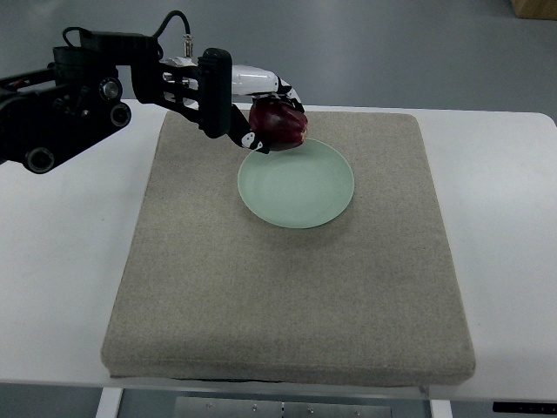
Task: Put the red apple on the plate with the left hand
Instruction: 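Lower the held apple onto the green plate with the left hand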
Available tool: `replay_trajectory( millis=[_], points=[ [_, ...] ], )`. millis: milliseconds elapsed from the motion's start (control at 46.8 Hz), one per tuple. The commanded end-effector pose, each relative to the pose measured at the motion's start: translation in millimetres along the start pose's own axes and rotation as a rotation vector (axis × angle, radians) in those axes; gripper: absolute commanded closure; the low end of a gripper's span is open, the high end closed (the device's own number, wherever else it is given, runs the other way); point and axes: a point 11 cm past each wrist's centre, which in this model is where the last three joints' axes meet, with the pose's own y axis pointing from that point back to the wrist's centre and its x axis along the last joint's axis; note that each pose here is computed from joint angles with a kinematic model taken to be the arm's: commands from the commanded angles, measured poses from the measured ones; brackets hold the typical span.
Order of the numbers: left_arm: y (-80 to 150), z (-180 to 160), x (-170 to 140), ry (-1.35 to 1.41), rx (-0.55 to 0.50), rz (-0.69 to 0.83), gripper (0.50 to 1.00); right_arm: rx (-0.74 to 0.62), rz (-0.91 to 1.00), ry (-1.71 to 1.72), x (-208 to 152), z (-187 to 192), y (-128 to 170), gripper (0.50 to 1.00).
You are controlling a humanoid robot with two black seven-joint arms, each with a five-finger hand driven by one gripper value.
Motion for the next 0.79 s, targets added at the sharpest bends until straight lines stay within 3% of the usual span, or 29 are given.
replay_trajectory(
  millis=[0, 235, 619, 726, 769],
  points=[
    [-10.2, 3.9, -10.6, -0.002, -0.006, -0.011, 1.0, 0.001, 0.0, 0.0, 0.0, -0.5, 0.0, 0.568],
    [-28.1, -5.6, -43.6, -0.037, 0.034, -0.062, 1.0, -0.001, 0.0, 0.0, 0.0, 0.4, 0.0, 0.568],
    [-32.0, -15.2, -65.4, -0.011, 0.057, -0.09, 1.0, 0.001, 0.0, 0.0, 0.0, -0.5, 0.0, 0.568],
    [-32.5, -14.5, -65.4, -0.01, 0.056, -0.089, 0.939, -0.001, 0.0, 0.0, 0.0, 0.4, 0.0, 0.568],
    [-32.0, -15.2, -65.4, -0.008, 0.058, -0.09, 0.868, 0.001, 0.0, 0.0, 0.0, -0.5, 0.0, 0.568]
  ],
)
